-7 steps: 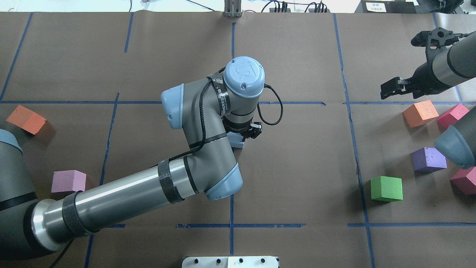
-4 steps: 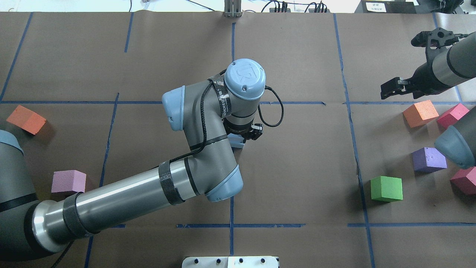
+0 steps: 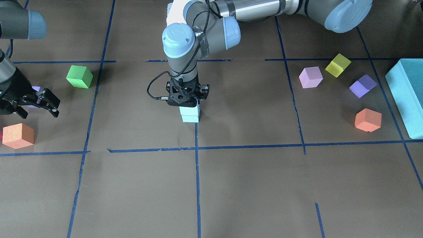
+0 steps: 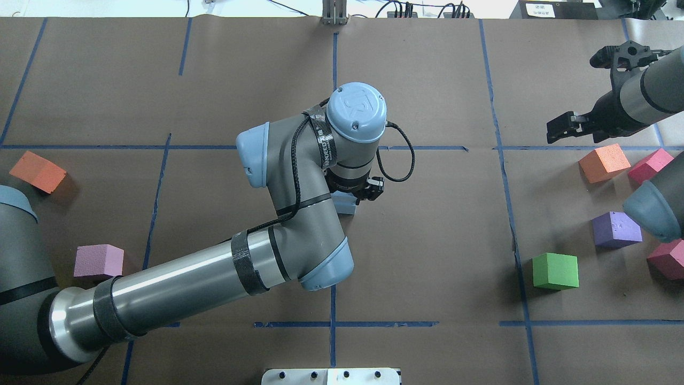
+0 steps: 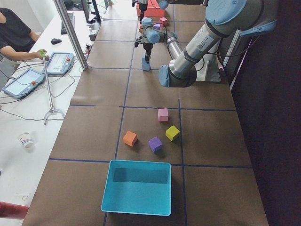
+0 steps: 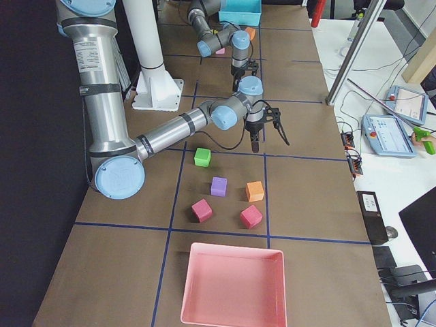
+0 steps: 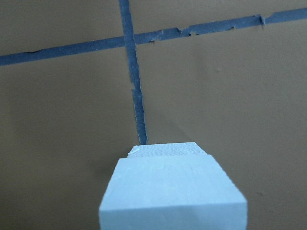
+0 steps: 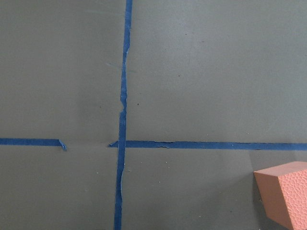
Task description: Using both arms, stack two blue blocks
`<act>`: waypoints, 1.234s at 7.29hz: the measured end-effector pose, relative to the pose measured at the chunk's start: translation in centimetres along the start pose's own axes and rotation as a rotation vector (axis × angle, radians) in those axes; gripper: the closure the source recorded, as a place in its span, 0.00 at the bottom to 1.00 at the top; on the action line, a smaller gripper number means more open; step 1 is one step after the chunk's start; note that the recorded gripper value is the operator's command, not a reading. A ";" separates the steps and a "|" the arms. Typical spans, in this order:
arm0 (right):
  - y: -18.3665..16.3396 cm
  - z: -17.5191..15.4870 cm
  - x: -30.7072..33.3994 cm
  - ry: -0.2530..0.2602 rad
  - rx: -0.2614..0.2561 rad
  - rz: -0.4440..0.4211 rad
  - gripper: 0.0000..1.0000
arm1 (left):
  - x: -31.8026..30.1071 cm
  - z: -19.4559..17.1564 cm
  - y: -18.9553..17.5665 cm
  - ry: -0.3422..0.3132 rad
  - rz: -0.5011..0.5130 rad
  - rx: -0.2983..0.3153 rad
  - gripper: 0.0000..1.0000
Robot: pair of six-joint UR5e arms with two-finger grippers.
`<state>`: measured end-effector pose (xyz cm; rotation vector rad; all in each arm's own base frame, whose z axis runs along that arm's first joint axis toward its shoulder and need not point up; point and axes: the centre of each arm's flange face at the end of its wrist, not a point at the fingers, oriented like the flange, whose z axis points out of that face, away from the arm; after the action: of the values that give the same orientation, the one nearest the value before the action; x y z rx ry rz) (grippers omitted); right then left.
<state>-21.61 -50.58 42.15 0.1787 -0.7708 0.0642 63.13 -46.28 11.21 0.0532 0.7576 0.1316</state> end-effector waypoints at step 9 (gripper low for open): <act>-0.2 0.3 0.3 0.005 -0.005 -0.007 0.00 | -2.2 -4.9 -1.2 0.027 -0.012 0.060 0.00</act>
<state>-21.58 -50.84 42.60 0.1762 -0.7653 0.0562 58.30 -47.75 9.02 0.1044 0.7890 0.0984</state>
